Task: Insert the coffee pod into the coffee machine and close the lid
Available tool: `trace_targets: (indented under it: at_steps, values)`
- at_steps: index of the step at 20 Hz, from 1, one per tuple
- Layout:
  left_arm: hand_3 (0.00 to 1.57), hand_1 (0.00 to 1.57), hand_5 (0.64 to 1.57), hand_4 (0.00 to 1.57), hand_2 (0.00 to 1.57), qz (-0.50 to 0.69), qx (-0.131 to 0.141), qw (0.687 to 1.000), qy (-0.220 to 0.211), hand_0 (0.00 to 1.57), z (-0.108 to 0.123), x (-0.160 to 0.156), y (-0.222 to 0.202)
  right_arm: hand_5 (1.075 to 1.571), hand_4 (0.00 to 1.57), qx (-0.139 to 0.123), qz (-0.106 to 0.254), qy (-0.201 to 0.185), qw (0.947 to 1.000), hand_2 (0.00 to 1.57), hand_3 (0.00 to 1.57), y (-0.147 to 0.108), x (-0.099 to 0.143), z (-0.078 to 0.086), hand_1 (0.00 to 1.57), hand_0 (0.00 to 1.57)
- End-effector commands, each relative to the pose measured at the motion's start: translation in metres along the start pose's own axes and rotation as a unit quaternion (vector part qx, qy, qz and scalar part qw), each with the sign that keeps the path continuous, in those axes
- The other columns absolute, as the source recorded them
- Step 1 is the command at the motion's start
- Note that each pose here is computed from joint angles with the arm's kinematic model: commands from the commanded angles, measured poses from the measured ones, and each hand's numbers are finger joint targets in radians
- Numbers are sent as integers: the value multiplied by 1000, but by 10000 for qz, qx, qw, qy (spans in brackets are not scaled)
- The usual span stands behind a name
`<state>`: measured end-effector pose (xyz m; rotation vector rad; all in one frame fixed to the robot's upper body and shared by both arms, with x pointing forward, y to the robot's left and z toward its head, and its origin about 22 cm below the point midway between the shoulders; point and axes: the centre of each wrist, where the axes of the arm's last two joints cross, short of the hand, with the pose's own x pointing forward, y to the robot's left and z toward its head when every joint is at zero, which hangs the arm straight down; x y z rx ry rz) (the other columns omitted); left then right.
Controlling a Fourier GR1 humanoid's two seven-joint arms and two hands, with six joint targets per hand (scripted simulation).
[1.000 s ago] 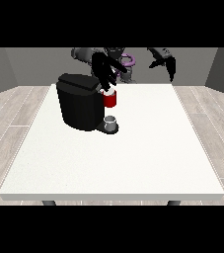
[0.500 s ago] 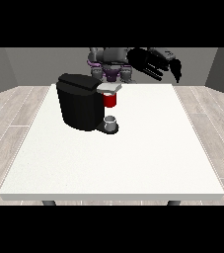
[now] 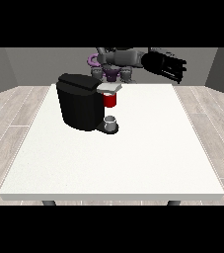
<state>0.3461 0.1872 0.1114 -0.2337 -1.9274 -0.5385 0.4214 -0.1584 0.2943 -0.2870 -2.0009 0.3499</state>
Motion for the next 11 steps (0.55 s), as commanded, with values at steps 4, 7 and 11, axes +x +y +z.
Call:
trace_targets:
  at_steps: [4,7,11]
  values:
    - [0,0,1571,329,0,145,372,9985,367,0,26,-25,19,1571,0,705,-382,-340,9962,0,0,72,-11,20,0,0]
    - [0,0,1571,246,0,261,359,9973,581,0,47,-38,3,1571,219,927,-607,-368,9932,0,0,82,-35,33,0,0]
    - [0,0,1571,266,0,242,689,9935,872,0,81,-58,23,1571,259,1355,-904,-466,9855,0,0,111,-60,61,0,0]
